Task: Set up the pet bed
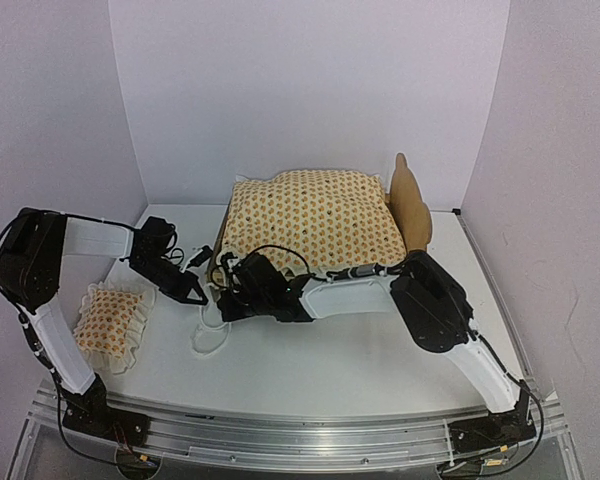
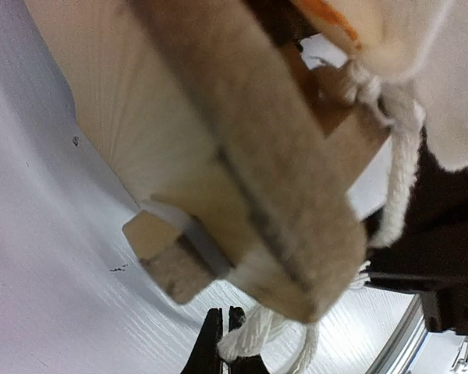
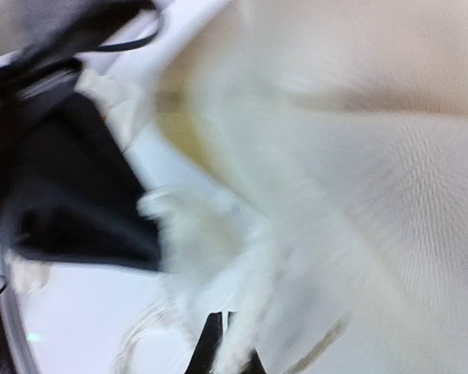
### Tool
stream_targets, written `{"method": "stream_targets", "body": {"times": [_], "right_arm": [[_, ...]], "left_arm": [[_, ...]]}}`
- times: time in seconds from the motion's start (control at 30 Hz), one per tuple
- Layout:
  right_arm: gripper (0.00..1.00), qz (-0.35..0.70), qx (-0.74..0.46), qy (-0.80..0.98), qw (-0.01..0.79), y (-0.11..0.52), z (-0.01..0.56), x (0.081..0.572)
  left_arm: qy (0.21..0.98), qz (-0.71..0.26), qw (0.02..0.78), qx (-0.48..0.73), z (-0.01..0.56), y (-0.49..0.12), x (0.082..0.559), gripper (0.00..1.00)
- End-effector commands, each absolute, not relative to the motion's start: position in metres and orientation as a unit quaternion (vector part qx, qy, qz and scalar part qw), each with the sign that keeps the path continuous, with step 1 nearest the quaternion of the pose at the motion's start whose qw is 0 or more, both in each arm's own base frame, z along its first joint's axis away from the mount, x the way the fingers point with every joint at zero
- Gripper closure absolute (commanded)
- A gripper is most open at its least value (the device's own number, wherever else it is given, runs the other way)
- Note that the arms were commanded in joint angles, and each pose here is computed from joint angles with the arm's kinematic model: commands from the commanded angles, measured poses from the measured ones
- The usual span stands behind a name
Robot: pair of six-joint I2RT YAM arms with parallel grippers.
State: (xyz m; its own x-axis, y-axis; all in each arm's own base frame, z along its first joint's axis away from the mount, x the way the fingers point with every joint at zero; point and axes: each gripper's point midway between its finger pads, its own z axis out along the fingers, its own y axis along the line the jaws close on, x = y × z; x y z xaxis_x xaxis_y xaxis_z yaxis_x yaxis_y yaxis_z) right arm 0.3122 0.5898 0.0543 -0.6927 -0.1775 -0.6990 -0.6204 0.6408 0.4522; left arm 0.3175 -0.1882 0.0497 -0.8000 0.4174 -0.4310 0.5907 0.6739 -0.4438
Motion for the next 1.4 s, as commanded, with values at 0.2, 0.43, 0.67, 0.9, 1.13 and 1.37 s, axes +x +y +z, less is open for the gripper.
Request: {"method": "stream_targets", "body": {"times": [0.2, 0.43, 0.67, 0.9, 1.13, 1.37], "right_arm": [[1.0, 0.478, -0.307, 0.741, 0.358, 0.598, 0.204, 0.281], [0.81, 0.487, -0.249, 0.767, 0.336, 0.586, 0.194, 0.307], [0.59, 0.472, -0.218, 0.791, 0.323, 0.57, 0.183, 0.307], [0.46, 0.452, -0.18, 0.823, 0.294, 0.542, 0.174, 0.296], [0.42, 0.429, -0.139, 0.845, 0.286, 0.51, 0.173, 0.289], [0.58, 0.383, -0.064, 0.872, 0.298, 0.475, 0.149, 0.296]], "left_arm": [[0.83, -0.322, 0.212, 0.402, 0.095, -0.237, 0.326, 1.0], [0.767, -0.36, 0.227, 0.481, 0.103, -0.264, 0.318, 1.0], [0.704, -0.31, 0.231, 0.595, 0.072, -0.268, 0.304, 1.0], [0.683, -0.271, 0.237, 0.635, 0.054, -0.266, 0.312, 1.0], [0.672, -0.23, 0.22, 0.669, 0.03, -0.27, 0.303, 1.0], [0.683, -0.213, 0.212, 0.666, 0.02, -0.268, 0.307, 1.0]]}}
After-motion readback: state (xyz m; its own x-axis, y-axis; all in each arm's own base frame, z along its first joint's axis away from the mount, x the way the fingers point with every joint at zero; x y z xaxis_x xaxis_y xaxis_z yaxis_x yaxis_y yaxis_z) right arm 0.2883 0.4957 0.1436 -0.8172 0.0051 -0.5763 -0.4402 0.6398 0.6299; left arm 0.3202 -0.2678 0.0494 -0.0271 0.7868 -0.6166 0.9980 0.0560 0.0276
